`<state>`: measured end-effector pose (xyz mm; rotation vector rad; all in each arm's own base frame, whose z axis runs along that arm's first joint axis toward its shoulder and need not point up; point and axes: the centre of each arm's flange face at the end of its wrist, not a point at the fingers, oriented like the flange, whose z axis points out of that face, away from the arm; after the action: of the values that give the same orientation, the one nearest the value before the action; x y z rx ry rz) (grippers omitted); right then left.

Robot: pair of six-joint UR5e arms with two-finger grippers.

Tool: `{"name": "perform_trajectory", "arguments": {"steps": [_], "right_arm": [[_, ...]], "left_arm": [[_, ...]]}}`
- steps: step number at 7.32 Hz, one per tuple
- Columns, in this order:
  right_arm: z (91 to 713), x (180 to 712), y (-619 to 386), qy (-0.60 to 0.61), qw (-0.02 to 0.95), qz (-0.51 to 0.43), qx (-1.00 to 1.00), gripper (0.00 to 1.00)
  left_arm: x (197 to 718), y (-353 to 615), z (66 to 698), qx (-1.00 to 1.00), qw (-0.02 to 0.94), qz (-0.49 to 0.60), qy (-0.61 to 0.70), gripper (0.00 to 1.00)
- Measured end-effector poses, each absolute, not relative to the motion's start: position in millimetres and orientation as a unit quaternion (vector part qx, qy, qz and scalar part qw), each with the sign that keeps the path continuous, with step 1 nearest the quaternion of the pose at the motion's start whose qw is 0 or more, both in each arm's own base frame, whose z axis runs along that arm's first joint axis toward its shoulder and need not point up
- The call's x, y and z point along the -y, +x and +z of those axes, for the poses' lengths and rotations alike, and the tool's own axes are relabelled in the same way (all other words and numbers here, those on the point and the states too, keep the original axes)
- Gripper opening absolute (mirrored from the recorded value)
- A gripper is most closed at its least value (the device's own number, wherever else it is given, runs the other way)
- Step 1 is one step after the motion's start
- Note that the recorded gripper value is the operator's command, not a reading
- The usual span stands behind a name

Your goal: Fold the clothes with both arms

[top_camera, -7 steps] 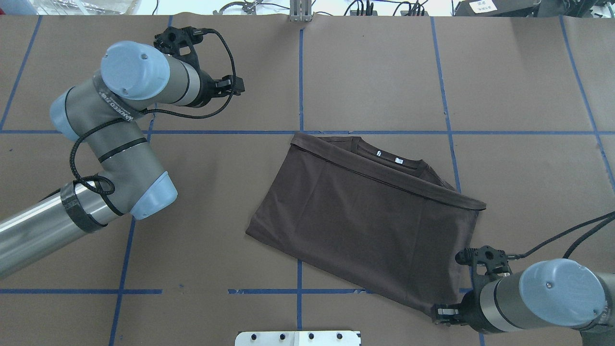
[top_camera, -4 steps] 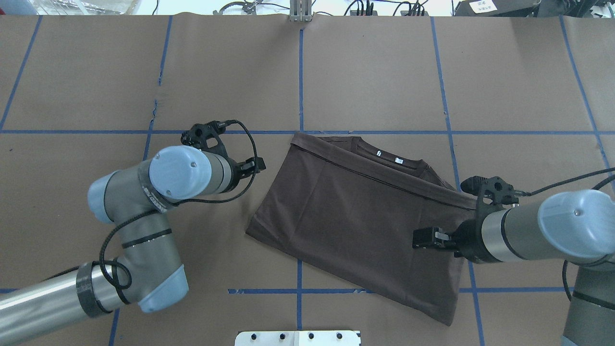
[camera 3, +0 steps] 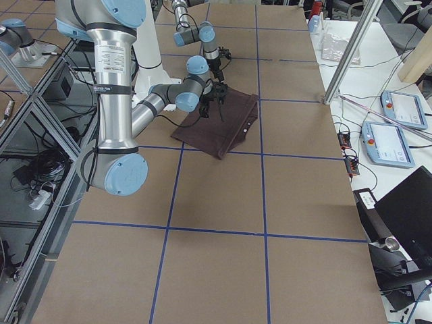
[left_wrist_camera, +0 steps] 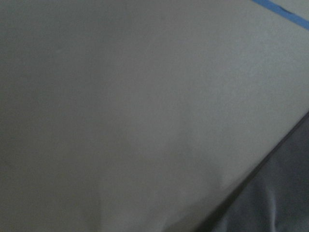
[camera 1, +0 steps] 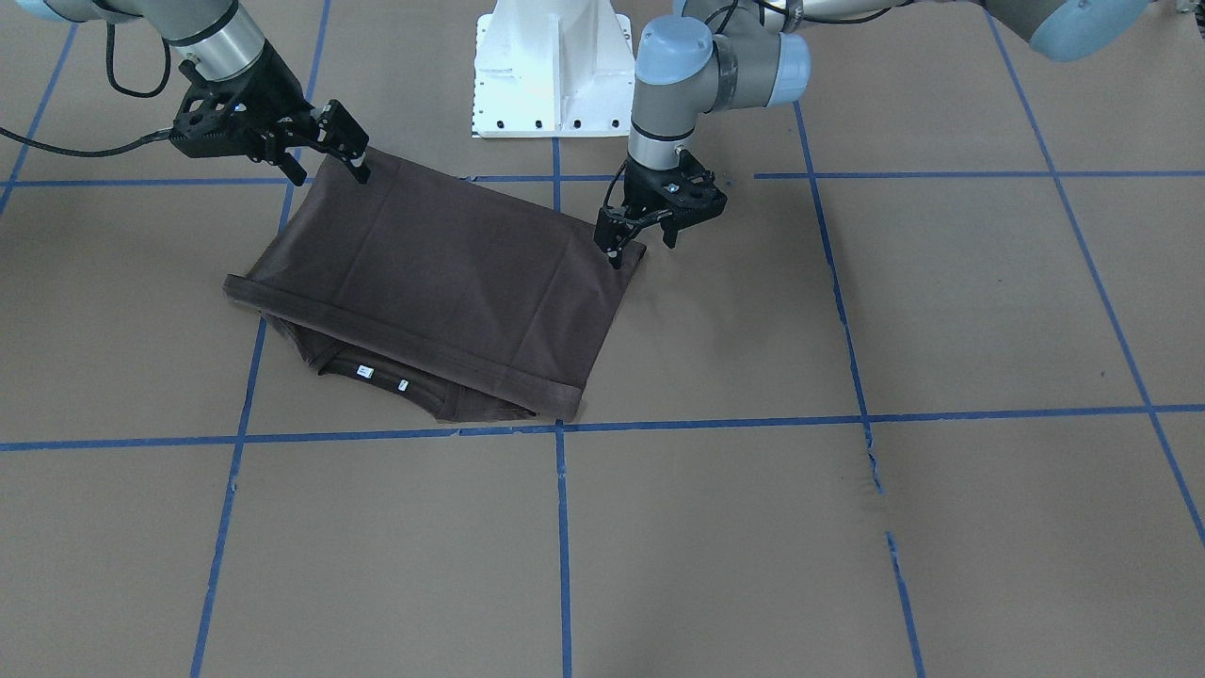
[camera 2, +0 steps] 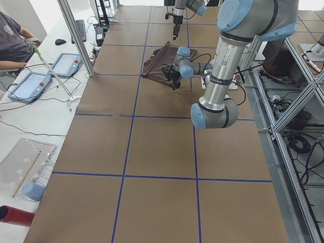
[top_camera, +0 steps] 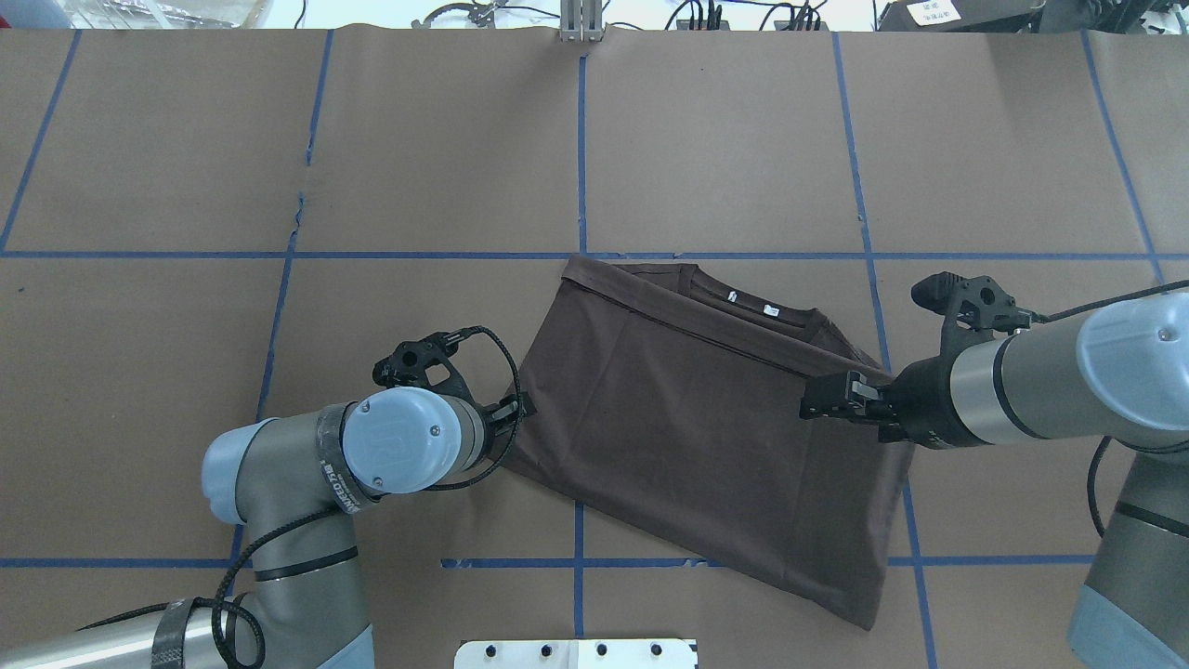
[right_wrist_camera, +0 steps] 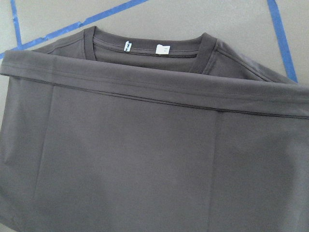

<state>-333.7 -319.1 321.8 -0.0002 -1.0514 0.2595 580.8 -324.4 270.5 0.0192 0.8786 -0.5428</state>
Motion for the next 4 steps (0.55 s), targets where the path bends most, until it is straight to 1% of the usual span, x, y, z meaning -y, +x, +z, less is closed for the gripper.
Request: {"name": "perform_trajectory", "arguments": {"steps": [2, 3, 4], "right_arm": [[323.0, 322.7, -331.6, 0.001, 0.857, 0.128, 0.499, 1.0], [323.0, 323.7, -330.8, 0.002, 0.857, 0.129, 0.499, 1.0], [322.9, 324.4, -330.5, 0.002, 0.857, 0.129, 0.499, 1.0]], "left_arm": [[318.6, 584.7, 268.2, -0.421, 0.868, -0.263, 0.005, 0.37], [317.2, 585.6, 267.4, -0.421, 0.867, -0.266, 0.003, 0.28], [315.4, 586.6, 267.1, -0.421, 0.867, -0.267, 0.001, 0.07]]}}
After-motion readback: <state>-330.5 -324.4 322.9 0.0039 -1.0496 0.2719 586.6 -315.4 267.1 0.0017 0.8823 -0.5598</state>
